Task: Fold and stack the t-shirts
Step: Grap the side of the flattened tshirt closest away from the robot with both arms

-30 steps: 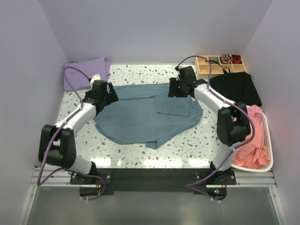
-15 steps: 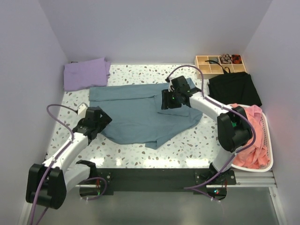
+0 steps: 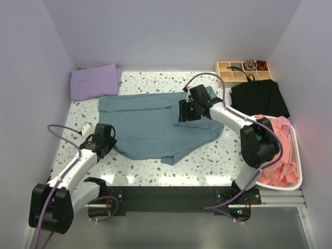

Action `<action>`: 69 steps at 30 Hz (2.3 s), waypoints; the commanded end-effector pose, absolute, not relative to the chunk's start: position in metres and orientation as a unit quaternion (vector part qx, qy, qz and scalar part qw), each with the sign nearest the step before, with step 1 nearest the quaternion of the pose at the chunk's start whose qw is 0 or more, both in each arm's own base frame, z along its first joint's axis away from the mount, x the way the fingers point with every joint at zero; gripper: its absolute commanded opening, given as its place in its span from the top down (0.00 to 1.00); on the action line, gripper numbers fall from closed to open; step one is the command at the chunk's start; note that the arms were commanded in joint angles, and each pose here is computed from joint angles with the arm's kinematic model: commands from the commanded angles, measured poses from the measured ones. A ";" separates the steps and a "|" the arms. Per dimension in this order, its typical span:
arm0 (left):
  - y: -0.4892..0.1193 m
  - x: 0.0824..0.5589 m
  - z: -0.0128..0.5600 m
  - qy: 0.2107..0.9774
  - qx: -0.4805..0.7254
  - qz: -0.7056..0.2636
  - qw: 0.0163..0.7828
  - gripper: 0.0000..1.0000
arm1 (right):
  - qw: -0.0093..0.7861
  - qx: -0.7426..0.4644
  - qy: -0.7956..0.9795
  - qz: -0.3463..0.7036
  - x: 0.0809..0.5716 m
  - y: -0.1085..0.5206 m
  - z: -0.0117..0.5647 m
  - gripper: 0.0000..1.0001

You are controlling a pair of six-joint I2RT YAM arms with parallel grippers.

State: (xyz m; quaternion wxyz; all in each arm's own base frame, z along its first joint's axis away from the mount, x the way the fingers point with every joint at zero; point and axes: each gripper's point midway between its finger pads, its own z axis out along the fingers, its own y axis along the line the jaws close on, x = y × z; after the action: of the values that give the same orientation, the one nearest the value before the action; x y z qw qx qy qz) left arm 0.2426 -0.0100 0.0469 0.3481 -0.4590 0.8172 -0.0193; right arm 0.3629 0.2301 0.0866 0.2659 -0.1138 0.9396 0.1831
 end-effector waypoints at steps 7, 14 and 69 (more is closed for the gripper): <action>0.002 0.223 0.020 0.805 -0.502 0.019 0.316 0.57 | 0.280 -0.132 0.932 0.189 0.360 0.230 0.100 0.46; 0.014 0.220 0.029 0.781 -0.520 0.026 0.346 0.60 | 0.274 -0.136 0.933 0.189 0.360 0.231 0.096 0.46; -0.033 0.237 0.042 0.835 -0.437 -0.092 0.323 1.00 | 0.210 -0.157 0.933 0.245 0.351 0.258 0.068 0.47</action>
State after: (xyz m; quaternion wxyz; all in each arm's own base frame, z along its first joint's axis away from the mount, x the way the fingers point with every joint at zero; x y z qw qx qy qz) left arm 0.2530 -0.0225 0.0403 0.3556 -0.4574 0.8117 -0.0741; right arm 0.3442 0.2423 0.0638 0.2079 -0.1477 0.9420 0.2180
